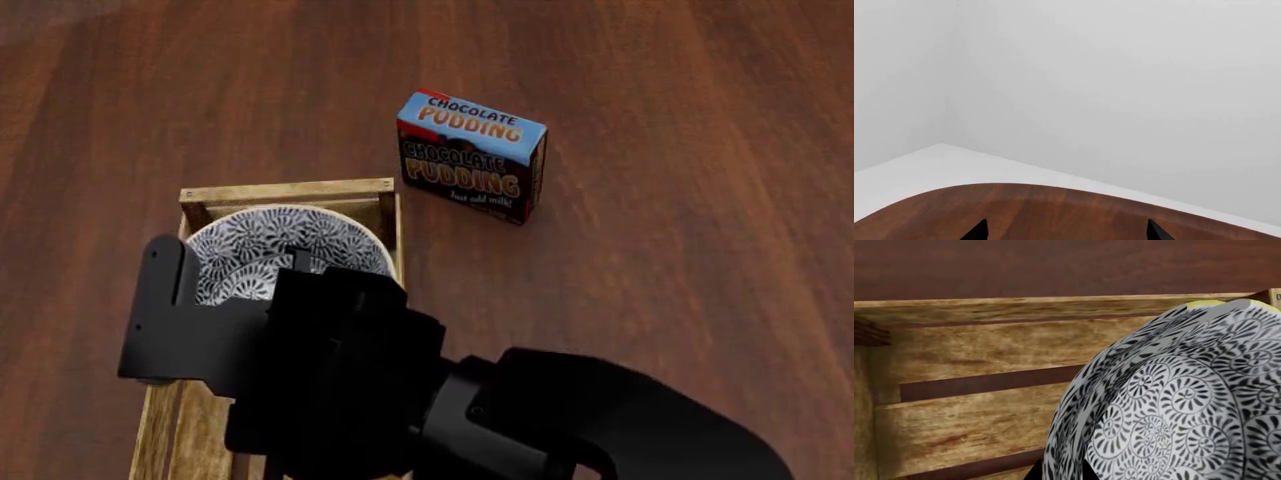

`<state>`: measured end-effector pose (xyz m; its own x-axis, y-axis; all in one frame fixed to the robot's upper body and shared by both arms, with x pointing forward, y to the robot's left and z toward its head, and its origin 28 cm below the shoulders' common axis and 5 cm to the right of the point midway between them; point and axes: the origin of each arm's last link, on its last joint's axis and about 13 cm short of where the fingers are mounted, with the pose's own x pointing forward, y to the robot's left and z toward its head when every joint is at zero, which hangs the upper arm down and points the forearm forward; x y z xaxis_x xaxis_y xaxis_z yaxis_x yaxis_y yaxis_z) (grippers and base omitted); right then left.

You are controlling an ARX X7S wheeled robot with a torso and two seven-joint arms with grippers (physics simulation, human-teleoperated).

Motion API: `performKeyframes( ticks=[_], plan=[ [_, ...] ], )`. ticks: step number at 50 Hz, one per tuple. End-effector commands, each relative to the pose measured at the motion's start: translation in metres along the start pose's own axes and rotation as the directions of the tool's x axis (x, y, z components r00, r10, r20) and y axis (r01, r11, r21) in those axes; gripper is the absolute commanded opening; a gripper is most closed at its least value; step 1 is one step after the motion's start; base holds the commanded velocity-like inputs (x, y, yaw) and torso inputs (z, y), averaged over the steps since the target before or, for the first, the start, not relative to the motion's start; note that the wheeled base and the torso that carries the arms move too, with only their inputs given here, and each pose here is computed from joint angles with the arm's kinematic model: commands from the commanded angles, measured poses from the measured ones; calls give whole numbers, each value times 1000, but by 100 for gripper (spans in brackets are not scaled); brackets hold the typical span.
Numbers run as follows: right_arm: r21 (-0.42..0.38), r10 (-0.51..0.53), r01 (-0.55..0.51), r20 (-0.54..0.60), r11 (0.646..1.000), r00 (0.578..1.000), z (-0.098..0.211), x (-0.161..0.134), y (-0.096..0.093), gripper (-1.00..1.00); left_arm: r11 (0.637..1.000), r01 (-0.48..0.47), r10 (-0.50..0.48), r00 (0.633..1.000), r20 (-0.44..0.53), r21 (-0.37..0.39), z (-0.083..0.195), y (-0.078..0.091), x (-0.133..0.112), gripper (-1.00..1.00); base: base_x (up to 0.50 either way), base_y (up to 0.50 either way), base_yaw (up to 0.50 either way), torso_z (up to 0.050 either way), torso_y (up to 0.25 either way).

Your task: Stack the left bowl on the right bowl and place them in the tray.

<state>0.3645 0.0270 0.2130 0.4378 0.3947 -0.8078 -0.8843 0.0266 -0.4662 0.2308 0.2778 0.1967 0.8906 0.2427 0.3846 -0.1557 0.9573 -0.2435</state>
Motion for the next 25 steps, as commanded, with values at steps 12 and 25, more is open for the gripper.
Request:
performKeyframes(
  ticks=[12,25],
  plan=[
    [-50,23,-23,1,998,1000,-2,6,1,-100,1000,-2,2,1000,2,-2,6,-3,-2,100,0,0,0,1,1],
    [-87,40,-40,8,995,999,-3,12,4,-100,1000,-2,2,1000,2,-2,3,-1,0,100,0,0,0,0,1]
  ],
)
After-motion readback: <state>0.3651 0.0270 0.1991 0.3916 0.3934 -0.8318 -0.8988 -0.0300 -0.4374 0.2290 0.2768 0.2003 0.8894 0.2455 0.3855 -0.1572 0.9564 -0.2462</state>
